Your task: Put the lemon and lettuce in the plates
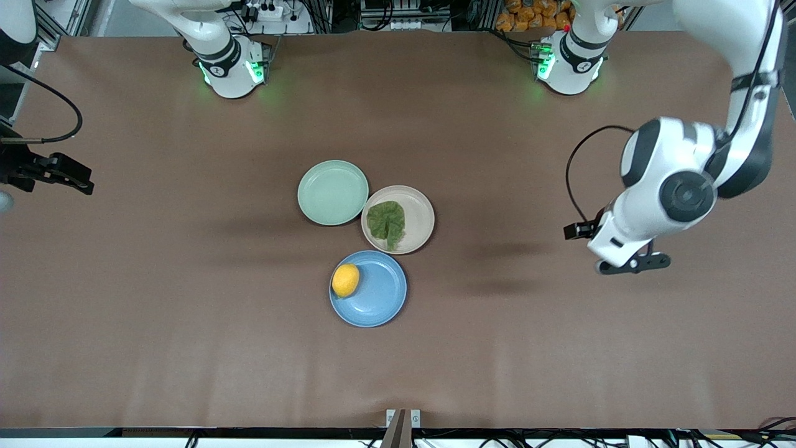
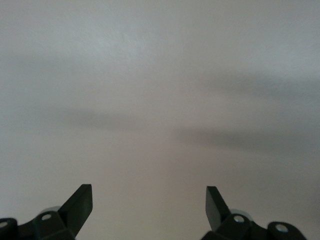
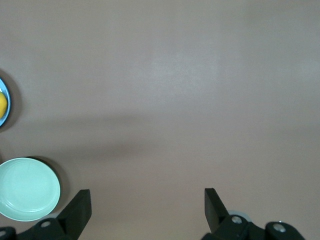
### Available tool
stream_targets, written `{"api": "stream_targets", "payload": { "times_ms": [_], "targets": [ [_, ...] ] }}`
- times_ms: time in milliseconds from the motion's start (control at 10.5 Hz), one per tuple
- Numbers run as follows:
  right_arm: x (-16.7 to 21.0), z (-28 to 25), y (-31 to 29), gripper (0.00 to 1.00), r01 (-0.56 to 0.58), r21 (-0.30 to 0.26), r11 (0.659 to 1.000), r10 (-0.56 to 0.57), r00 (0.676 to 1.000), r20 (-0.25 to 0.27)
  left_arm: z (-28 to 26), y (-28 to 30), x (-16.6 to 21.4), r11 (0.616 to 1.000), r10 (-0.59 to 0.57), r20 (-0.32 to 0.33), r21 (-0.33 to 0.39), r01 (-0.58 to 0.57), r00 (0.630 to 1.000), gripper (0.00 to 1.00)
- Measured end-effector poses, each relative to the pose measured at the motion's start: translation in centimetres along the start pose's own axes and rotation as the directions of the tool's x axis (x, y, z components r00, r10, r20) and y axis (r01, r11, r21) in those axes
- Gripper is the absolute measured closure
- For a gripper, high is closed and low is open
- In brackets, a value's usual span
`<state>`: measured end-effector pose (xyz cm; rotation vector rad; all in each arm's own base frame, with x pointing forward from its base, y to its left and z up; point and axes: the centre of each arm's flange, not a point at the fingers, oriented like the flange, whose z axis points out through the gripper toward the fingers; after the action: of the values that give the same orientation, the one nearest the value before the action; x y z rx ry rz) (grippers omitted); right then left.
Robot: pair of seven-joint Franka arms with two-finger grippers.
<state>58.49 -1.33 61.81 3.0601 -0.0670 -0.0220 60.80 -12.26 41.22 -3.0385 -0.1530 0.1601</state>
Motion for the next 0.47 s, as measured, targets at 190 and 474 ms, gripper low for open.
{"api": "stream_targets", "payload": {
  "times_ms": [190, 474],
  "targets": [
    [0.0, -0.2, -0.3, 0.00, -0.004, 0.028, 1.000, 0.004, 1.000, -0.003, -5.5, -0.8, -1.8, 0.998, 0.054, -0.082, -0.022, -0.056, 0.995, 0.00],
    [-0.2, -1.1, -0.3, 0.00, -0.011, 0.039, 0.999, 0.011, 1.000, -0.007, -12.3, -1.9, -3.5, 0.995, 0.064, -0.191, -0.065, -0.077, 0.980, 0.00]
  ]
}}
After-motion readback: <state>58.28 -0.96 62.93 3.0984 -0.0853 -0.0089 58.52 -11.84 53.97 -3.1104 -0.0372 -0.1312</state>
